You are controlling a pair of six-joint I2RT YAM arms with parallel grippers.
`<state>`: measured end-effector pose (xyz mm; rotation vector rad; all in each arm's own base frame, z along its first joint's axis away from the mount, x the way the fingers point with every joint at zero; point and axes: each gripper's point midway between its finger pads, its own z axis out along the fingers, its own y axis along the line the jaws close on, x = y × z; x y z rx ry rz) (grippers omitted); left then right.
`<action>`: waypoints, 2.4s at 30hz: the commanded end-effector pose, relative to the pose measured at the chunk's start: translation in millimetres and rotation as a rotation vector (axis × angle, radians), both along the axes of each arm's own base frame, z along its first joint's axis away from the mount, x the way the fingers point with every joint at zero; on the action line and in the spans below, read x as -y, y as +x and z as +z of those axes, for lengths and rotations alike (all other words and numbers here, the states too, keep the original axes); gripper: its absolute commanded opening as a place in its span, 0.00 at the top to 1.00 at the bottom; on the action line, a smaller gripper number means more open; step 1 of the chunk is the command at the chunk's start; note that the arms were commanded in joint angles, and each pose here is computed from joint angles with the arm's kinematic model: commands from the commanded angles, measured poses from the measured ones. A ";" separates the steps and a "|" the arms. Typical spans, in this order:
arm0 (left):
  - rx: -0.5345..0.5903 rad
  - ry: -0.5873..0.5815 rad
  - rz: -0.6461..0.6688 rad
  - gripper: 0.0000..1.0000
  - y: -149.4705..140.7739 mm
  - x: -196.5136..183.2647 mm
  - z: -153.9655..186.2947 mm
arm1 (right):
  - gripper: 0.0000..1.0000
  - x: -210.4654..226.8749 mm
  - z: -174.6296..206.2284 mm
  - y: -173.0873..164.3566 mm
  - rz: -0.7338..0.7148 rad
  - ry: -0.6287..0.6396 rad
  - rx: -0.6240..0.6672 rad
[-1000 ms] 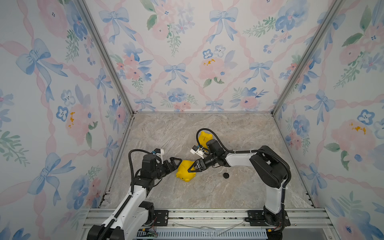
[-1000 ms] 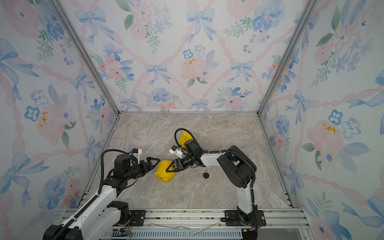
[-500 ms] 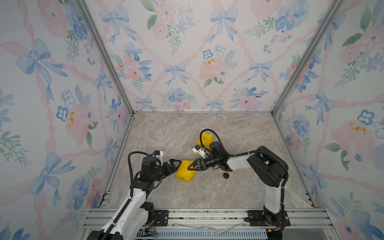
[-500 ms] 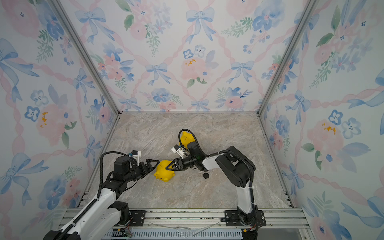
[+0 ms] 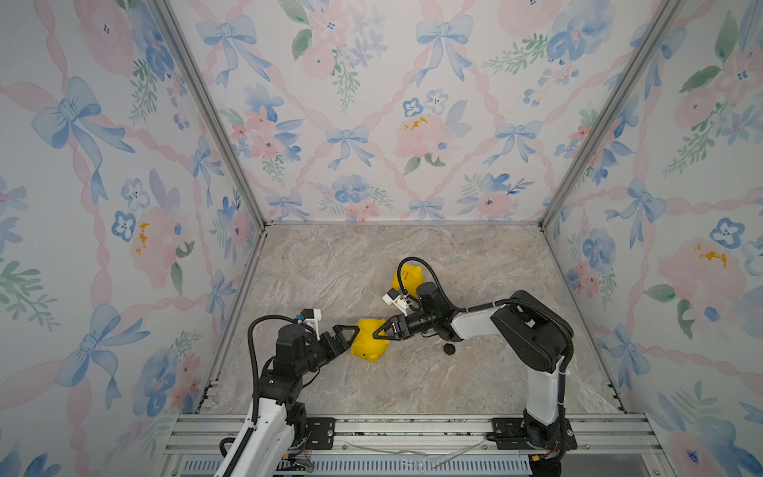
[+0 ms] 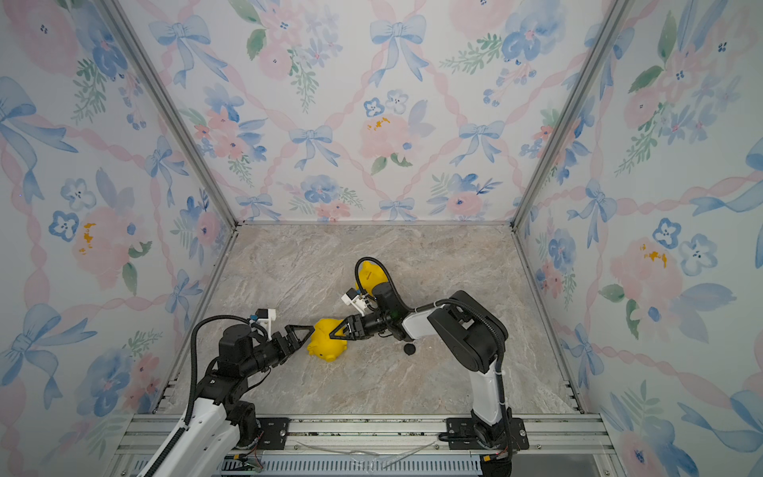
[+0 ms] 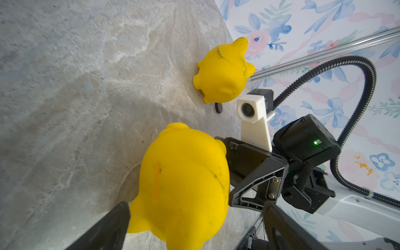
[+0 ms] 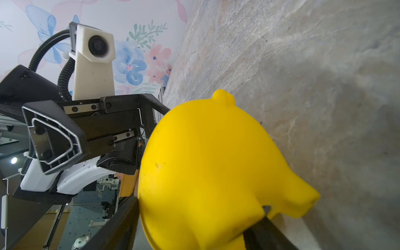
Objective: Open piggy banks
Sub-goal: Adjust the piggy bank at the center of the board.
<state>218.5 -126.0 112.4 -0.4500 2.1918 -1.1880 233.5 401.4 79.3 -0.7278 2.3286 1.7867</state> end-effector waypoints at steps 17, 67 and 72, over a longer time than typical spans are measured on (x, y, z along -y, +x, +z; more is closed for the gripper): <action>0.043 0.046 0.053 0.02 -0.8 -9.2 -34.4 | 0.25 19.2 -41.6 8.0 -0.103 -0.116 -0.049; 0.001 -0.040 0.008 0.04 -2.3 -14.1 -67.2 | 0.26 17.7 -49.9 14.1 -0.113 -0.118 -0.073; 0.024 -0.055 0.009 0.05 -0.8 -14.7 -61.9 | 0.26 17.2 -48.5 13.9 -0.109 -0.118 -0.069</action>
